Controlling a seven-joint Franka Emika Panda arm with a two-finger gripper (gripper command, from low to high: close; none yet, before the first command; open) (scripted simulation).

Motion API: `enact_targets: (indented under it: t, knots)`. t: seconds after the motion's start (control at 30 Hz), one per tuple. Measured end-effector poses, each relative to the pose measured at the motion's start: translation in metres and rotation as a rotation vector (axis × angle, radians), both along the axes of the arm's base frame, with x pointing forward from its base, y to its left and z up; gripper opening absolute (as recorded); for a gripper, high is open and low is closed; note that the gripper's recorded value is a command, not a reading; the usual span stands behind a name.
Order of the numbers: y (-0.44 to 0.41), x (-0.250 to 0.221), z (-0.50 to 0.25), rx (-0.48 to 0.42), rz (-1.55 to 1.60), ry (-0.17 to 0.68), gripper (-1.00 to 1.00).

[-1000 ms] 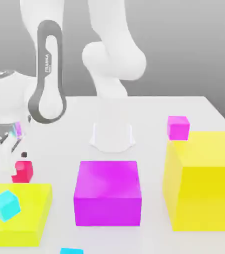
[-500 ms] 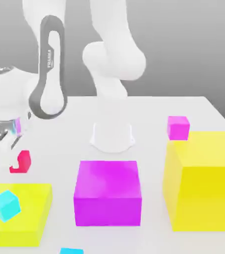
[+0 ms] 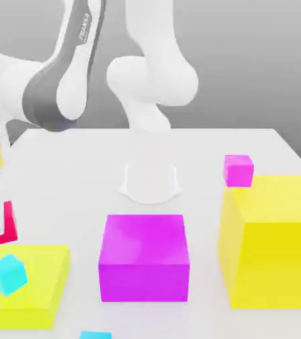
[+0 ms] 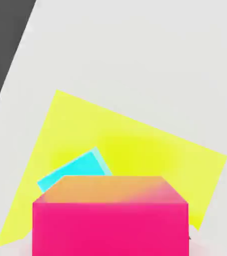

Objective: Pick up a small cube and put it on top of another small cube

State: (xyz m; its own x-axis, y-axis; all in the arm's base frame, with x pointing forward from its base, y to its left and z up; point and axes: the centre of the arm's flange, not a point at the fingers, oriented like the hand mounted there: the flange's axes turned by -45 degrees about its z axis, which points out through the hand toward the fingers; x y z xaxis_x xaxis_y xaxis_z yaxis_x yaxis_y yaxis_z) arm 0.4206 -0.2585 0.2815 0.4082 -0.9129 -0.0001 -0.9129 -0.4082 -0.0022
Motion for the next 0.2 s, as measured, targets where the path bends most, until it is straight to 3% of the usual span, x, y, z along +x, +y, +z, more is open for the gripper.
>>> enact_targets:
  t: [0.07, 0.1, 0.2]
  knots:
    - [-0.001, 0.001, -0.028, 0.000, 0.000, 0.000, -1.00]
    - [-0.001, 0.001, -0.038, -0.001, 0.000, 0.000, 1.00]
    - [-0.001, 0.001, -0.038, -0.001, 0.000, 0.000, 1.00]
